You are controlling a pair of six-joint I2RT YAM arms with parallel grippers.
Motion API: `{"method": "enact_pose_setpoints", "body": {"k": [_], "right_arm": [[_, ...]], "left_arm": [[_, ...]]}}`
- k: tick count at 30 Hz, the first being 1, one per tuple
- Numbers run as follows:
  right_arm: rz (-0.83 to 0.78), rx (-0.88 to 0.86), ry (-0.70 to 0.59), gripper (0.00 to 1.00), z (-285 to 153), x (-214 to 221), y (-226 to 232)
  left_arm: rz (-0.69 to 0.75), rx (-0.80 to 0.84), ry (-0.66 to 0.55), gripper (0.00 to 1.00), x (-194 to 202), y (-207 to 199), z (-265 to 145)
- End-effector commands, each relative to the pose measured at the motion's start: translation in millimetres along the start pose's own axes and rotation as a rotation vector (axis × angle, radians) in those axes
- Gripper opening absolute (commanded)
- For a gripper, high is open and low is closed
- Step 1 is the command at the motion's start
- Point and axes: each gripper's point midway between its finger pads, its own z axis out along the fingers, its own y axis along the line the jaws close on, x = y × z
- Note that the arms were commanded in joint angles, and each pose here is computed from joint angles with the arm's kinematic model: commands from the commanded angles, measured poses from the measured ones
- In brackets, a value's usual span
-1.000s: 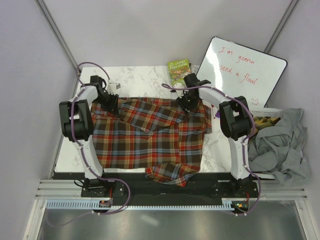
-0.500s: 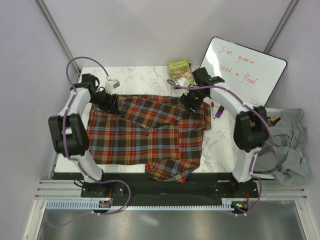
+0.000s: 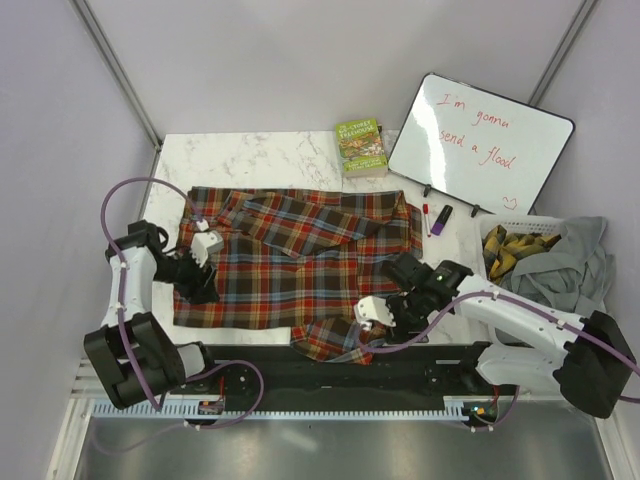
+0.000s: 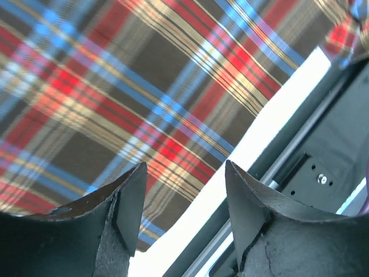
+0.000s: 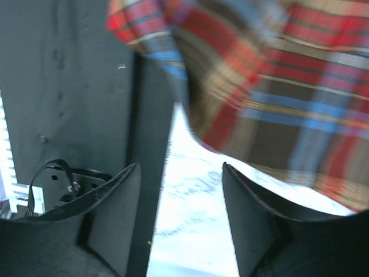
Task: Fold and stack the long sleeve shirts
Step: Fold the shirt
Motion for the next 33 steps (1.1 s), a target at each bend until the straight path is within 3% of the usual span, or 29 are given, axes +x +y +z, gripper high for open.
{"method": "enact_pose_setpoints", "body": {"k": [1, 5, 13, 19, 22, 25, 26, 29, 33], "right_arm": [[-0.073, 0.038, -0.014, 0.64, 18, -11, -4], [-0.097, 0.043, -0.022, 0.59, 36, -19, -8], [-0.132, 0.040, -0.050, 0.50, 54, -25, -4], [-0.153, 0.042, -0.056, 0.46, 61, -30, -2], [-0.152, 0.038, -0.038, 0.33, 63, -27, -1], [-0.142, 0.048, -0.033, 0.05, 58, -29, 0], [-0.138, 0.066, -0.038, 0.00, 54, -32, -3], [-0.136, 0.192, -0.044, 0.00, 33, -39, -20], [-0.134, 0.427, -0.164, 0.00, -17, -63, -43]], "left_arm": [[0.139, 0.033, 0.000, 0.61, 15, -17, 2], [0.133, 0.026, 0.007, 0.59, 22, -14, 1], [0.223, 0.044, -0.101, 0.59, -4, -25, -9], [0.162, 0.072, -0.094, 0.59, -1, -23, -3], [0.155, 0.060, -0.084, 0.59, 3, -22, -1], [0.159, 0.045, -0.053, 0.58, 13, -19, 1], [0.155, 0.041, -0.037, 0.58, 18, -18, 1], [0.140, 0.032, -0.023, 0.58, 26, -11, -2], [0.160, -0.001, -0.008, 0.57, 31, 3, -11]]}}
